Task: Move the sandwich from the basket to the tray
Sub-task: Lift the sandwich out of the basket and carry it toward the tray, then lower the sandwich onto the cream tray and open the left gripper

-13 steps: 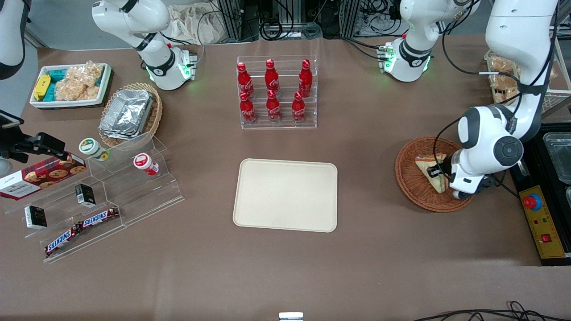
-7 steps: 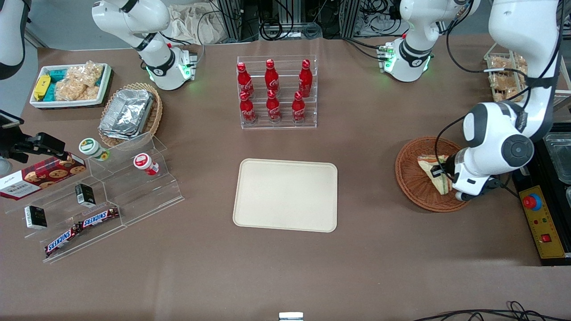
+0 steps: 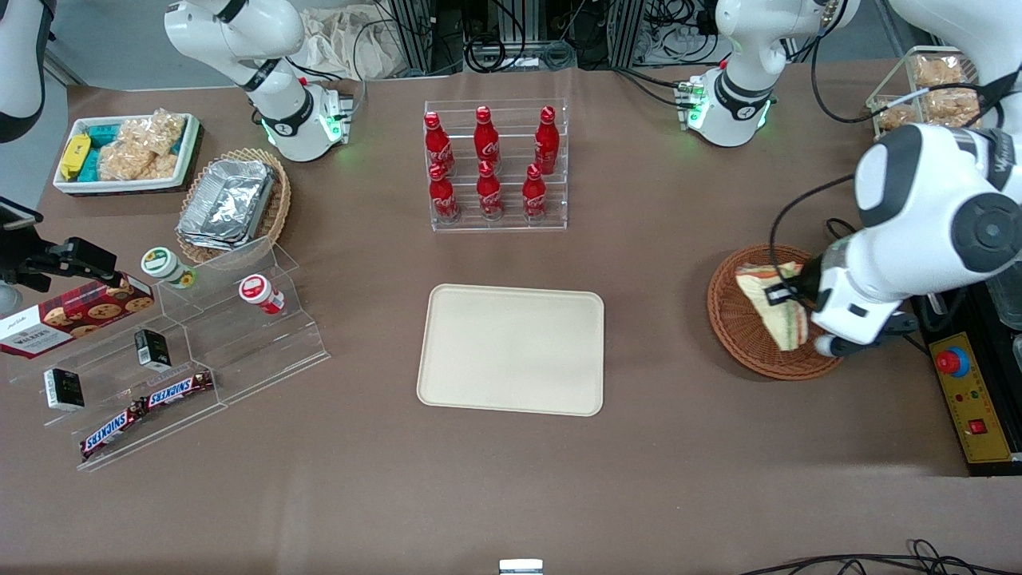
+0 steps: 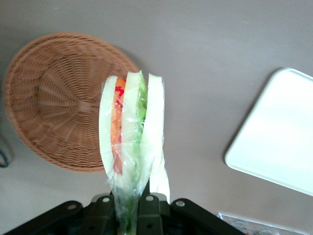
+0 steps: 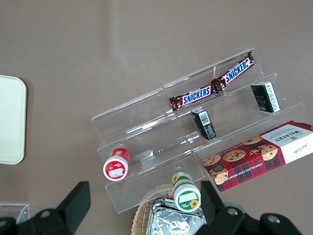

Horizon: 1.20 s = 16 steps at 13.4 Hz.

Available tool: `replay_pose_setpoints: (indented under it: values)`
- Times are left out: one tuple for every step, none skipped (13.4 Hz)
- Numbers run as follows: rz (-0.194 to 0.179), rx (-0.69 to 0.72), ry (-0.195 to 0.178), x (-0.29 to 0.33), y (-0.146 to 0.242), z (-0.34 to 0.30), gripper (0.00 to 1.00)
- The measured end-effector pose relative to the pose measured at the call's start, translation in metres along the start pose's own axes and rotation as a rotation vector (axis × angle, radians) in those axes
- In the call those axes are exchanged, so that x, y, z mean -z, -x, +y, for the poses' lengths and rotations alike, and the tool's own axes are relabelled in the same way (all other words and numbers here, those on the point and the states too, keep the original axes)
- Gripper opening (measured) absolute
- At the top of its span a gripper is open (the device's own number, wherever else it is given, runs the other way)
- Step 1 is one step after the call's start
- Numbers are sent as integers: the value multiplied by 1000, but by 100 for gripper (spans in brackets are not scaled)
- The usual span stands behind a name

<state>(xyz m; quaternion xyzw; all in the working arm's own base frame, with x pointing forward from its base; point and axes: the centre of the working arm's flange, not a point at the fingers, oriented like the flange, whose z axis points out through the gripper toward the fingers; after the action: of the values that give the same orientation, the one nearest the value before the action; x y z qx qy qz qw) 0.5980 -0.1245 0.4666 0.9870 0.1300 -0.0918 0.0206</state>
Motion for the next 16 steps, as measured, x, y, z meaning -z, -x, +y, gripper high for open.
replay_pose_setpoints:
  values:
    - [2,-42,7,1,8,23,15]
    - [-5,-81,10,-4,15,46,15]
    - [-17,-112,10,-13,21,68,15]
    - [-24,-130,11,-25,26,91,15]
    - [-24,-134,17,-38,29,111,15]
    - [-19,-141,23,-52,30,128,15]
    - [-11,-146,24,-67,31,143,15]
    - [-4,-144,18,-82,30,154,15]
    - [4,-141,10,-94,29,164,15]
    - [11,-142,7,-106,28,174,15]
    - [15,-144,8,-116,27,183,15]
    - [12,-150,10,-127,28,194,15]
    - [6,-160,10,-138,29,205,15]
    - [6,-173,6,-150,30,216,15]
    - [15,-186,-2,-161,29,224,15]
    - [27,-196,-3,-172,28,231,15]
